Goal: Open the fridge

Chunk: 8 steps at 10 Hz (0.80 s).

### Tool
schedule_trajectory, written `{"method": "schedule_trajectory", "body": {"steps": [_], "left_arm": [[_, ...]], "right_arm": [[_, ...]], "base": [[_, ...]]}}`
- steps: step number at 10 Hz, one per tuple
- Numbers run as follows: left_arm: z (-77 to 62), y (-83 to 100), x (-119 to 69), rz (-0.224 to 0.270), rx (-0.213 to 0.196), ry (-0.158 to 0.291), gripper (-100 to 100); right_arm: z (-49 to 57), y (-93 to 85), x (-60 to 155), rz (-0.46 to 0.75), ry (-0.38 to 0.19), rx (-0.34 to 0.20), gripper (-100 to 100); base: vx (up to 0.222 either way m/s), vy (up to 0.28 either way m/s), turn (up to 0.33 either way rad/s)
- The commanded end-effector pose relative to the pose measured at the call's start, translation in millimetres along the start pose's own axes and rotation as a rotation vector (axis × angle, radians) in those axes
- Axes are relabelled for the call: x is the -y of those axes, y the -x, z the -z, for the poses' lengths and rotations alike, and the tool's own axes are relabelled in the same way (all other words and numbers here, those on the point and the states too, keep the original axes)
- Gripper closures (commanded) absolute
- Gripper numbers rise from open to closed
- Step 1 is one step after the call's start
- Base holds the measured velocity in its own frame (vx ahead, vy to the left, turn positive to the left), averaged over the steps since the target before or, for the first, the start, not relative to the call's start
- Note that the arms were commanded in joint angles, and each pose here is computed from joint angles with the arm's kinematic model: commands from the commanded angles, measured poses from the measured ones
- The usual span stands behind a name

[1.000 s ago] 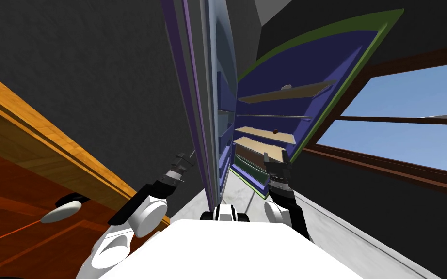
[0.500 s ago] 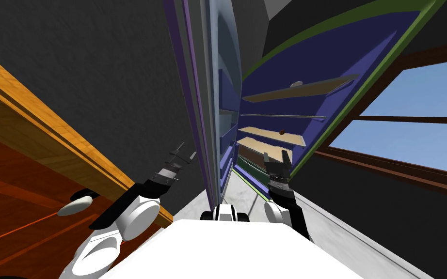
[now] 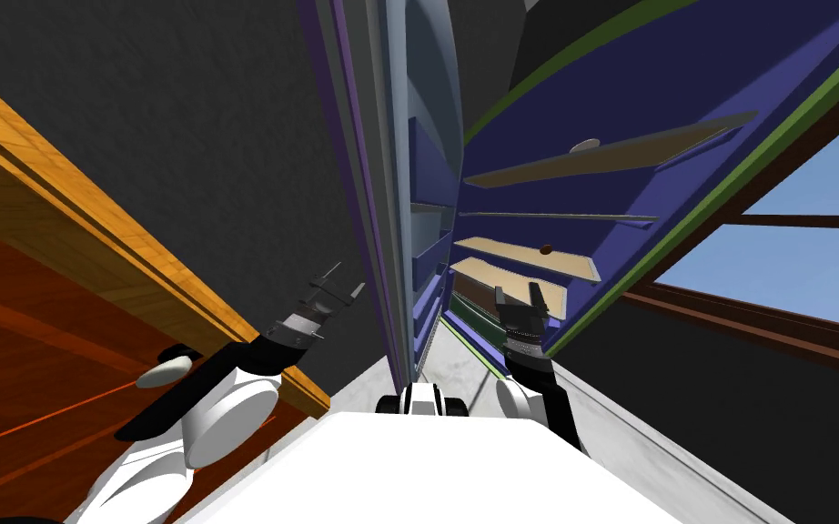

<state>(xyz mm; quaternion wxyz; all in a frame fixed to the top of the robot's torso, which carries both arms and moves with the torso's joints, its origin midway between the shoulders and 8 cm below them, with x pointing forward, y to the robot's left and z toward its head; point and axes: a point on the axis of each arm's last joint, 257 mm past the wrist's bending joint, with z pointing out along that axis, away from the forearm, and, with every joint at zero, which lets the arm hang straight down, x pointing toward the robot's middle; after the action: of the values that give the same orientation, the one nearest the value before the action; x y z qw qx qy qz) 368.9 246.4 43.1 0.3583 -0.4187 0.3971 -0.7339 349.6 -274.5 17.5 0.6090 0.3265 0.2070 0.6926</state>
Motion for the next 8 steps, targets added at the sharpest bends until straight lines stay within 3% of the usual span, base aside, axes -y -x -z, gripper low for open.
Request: {"method": "schedule_trajectory", "body": {"steps": [1,2,3,8], "left_arm": [[2.1,-11.8,14.7,0.015,-0.034,0.009,-100],[1.6,-9.0,10.5,0.010,-0.022,0.008,-100],[1.7,-9.4,11.0,0.012,-0.023,0.009,0],[1.7,-9.4,10.9,0.012,-0.023,0.009,0]], "right_arm": [[0.0,0.0,0.0,0.000,0.000,0.000,0],[0.0,0.0,0.0,0.000,0.000,0.000,0],[0.0,-0.1,0.0,0.000,0.000,0.000,0],[0.0,0.0,0.0,0.000,0.000,0.000,0]], "base": [[0.016,-0.018,0.094],[0.002,-0.006,0.022],[0.000,0.000,0.000],[0.000,0.000,0.000]]}}
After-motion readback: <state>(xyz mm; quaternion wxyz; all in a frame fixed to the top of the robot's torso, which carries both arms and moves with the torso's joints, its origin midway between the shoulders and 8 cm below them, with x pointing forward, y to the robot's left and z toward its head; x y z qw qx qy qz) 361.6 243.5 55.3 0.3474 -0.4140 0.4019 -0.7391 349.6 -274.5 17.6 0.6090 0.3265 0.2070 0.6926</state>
